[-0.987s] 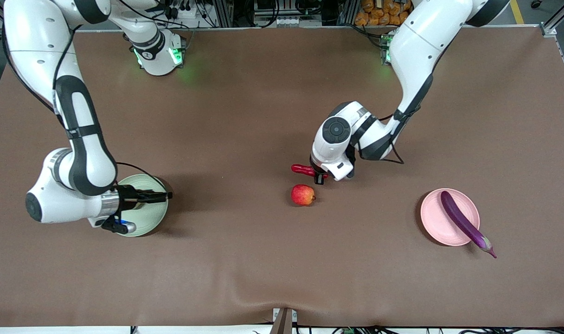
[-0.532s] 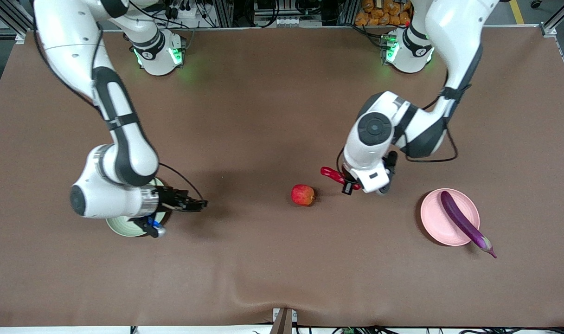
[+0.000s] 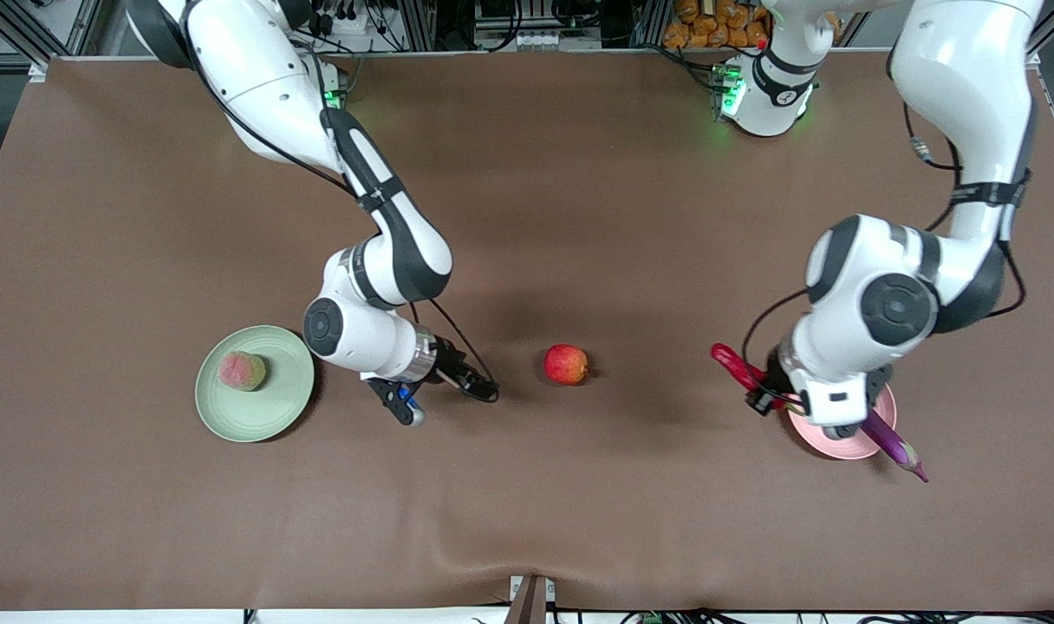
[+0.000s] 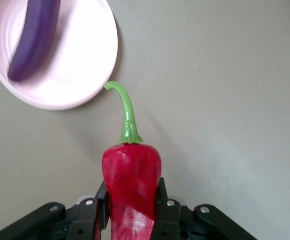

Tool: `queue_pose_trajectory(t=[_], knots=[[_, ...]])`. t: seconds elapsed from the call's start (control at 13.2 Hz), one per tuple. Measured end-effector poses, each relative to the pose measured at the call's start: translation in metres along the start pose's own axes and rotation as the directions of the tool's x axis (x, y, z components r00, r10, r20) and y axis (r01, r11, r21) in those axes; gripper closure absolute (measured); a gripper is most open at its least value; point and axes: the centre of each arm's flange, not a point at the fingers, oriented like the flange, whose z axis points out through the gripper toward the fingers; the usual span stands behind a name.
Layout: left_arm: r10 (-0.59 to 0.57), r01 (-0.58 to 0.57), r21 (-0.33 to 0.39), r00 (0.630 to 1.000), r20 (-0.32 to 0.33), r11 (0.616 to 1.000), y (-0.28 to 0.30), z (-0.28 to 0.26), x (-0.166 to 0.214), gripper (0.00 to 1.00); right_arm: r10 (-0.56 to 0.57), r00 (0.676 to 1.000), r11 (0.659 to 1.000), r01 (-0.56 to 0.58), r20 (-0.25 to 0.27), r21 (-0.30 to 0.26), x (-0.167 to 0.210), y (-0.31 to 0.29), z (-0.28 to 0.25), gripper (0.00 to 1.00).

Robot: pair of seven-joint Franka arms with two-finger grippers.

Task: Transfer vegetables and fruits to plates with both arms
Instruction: 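Grasp the red apple with the right gripper while the left gripper lowers the chili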

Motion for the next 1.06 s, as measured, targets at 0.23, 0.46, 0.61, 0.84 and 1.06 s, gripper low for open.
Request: queue_pose_trajectory(t=[0.23,0.46,0.61,0.84,1.06], knots=[[0.081,-0.081,-0.007,0.997,0.006,0.997,-0.027,0.008,0.057,0.63,0.038,0.999,0.999,-0.038,0.010,0.013,-0.031,-0.020,0.014,0.00],[0.181,-0.181,-0.006,0.983,-0.002,0.983,-0.058,0.015,0.109,0.63,-0.008,1.000,0.999,0.009,-0.023,0.053,-0.064,-0.029,0.038,0.00],[0.232,-0.232,-0.003,0.973,-0.007,0.973,-0.078,0.020,0.136,0.63,-0.052,0.998,0.997,0.055,-0.046,0.061,-0.085,-0.030,0.060,0.00],[0.289,-0.289,-0.011,0.957,-0.020,0.957,-0.103,0.028,0.167,0.63,-0.112,0.991,0.993,0.115,-0.072,0.039,-0.099,-0.031,0.081,0.00],[0.335,-0.335,-0.005,0.942,-0.028,0.942,-0.123,0.027,0.188,0.63,-0.156,0.983,0.987,0.160,-0.102,0.031,-0.106,-0.029,0.095,0.00]])
